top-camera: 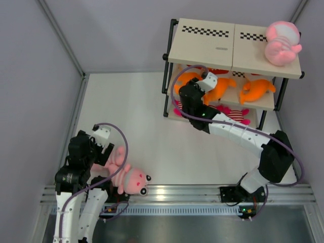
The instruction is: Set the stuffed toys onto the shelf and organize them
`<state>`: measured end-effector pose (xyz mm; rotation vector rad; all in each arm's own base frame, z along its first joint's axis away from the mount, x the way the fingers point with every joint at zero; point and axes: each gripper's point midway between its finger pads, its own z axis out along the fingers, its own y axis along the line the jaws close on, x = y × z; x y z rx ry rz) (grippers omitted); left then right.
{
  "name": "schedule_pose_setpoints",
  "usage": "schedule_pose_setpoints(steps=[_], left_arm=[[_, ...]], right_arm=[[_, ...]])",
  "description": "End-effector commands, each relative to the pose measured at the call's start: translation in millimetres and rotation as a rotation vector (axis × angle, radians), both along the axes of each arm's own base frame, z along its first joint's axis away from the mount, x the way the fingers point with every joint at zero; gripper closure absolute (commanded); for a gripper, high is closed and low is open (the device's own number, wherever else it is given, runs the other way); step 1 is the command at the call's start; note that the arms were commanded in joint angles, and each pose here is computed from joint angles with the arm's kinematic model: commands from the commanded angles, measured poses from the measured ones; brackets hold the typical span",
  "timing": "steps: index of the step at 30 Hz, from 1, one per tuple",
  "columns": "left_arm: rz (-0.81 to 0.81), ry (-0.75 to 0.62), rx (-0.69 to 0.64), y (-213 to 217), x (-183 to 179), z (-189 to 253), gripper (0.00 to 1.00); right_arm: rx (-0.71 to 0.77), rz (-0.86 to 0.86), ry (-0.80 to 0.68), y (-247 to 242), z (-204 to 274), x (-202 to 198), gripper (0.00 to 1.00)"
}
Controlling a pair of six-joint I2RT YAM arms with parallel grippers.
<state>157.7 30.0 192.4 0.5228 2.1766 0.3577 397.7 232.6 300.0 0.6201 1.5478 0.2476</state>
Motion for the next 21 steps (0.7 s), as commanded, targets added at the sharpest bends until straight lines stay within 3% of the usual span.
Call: schedule_pose_setpoints(steps=[1, 2, 8, 12, 16, 17, 21], left_arm=[[0.012, -0.021, 0.011, 3, 0, 4, 0.01], [0.011, -0.019, 0.011, 3, 0, 4, 0.01], [0.004, -0.013, 0.01, 2, 0, 1, 0.01], [-0.032, 0.02, -0.005, -4, -2, -6, 0.01], [-0.242, 0.137, -0.028, -30, -13, -23, 0.01], [-0.351, 0.163, -0.036, -43, -16, -26, 0.01], [-0.47, 0.314, -0.061, -56, -19, -40, 0.02]], right_arm=[[0.041, 0.033, -0.054, 7, 30, 12, 0.75], [0.026, 0.065, -0.056, 11, 37, 10, 0.65], [-0.126, 0.149, -0.086, 13, 67, -25, 0.37], [-0.231, 0.22, -0.095, 17, 87, -53, 0.28], [-0.335, 0.371, -0.104, 34, 96, -83, 0.27], [-0.341, 0.461, -0.118, 45, 96, -96, 0.26], [-0.38, 0.81, -0.176, 89, 86, -136, 0.26]])
